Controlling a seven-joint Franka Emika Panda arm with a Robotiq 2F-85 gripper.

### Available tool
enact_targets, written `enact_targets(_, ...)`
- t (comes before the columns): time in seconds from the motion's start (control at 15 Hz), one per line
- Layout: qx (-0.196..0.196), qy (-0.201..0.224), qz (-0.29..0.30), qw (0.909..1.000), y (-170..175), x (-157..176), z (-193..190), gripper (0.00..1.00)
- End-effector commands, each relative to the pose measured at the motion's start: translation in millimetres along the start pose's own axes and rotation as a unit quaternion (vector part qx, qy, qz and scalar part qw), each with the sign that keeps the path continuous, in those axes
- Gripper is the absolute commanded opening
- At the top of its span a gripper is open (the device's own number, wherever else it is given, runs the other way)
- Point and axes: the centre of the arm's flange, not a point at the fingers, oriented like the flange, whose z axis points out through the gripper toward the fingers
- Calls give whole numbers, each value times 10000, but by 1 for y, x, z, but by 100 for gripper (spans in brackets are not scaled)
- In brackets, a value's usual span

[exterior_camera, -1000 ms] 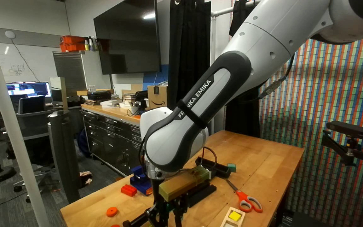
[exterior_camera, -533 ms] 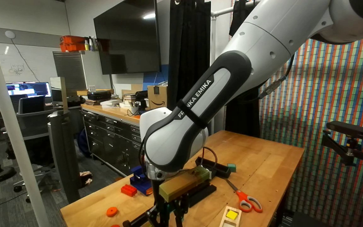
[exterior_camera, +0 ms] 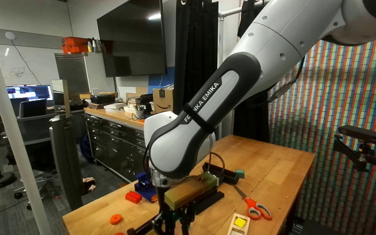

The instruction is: Take the round orange and yellow blocks from the table and put them on the third and fourth position from the right on the wooden board respectively

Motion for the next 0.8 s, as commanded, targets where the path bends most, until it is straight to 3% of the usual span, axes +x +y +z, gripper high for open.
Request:
enact_targets(0.0,53,-68,-45,10000,-8,-3,-3,24)
enact_targets(0.73,-91,101,-158,9998,-19,-20,-5,24)
